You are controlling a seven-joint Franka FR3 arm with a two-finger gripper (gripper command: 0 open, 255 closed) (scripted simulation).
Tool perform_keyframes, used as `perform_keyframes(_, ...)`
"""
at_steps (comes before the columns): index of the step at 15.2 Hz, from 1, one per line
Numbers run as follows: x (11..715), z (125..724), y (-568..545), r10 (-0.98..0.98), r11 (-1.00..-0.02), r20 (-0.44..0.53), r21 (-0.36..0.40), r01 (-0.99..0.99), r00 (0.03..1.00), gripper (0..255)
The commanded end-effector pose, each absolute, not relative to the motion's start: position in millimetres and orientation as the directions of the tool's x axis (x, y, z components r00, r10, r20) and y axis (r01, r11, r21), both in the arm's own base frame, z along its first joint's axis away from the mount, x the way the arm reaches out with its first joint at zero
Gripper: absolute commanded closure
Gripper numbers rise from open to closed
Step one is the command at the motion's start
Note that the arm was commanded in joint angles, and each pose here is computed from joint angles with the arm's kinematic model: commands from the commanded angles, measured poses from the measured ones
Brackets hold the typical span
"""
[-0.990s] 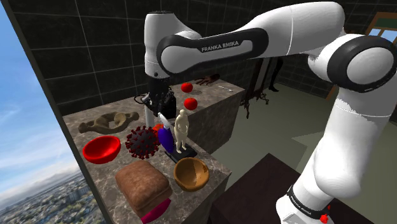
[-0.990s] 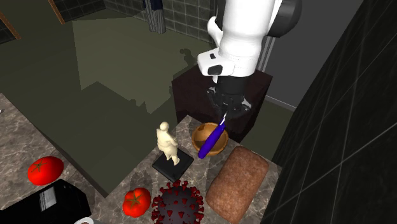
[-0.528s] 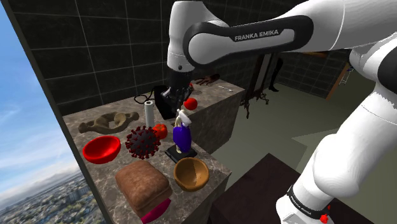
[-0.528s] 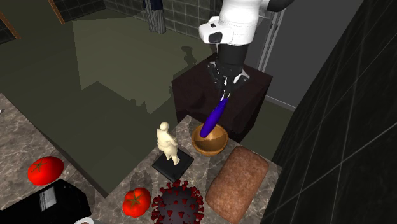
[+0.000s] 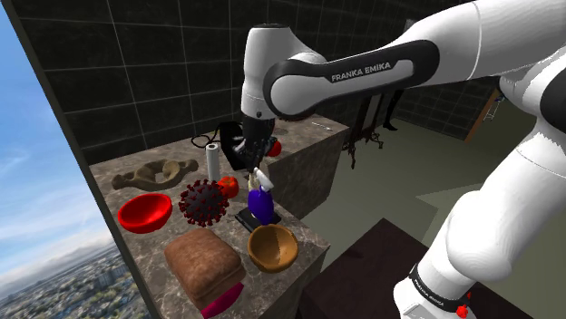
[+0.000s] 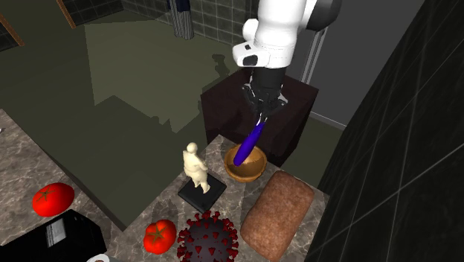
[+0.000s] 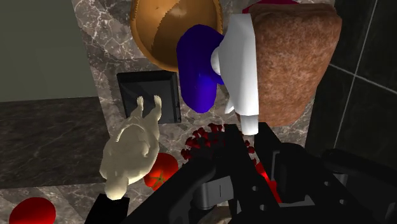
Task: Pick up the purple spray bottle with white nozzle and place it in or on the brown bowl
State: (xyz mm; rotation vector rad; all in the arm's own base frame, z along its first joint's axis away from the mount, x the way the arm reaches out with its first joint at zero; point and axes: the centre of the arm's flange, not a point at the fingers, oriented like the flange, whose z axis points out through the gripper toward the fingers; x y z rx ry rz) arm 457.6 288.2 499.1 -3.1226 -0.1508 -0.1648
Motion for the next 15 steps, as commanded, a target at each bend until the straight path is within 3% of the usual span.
perform_keyframes(1,457.9,488.5,288.9,0.095,-0.995,0.106,-0.006,0.097,0.99,255)
perform_keyframes(15,457.9,414.5,288.9,0.095,-0.995,0.106,-0.006,0.097,0.99,255)
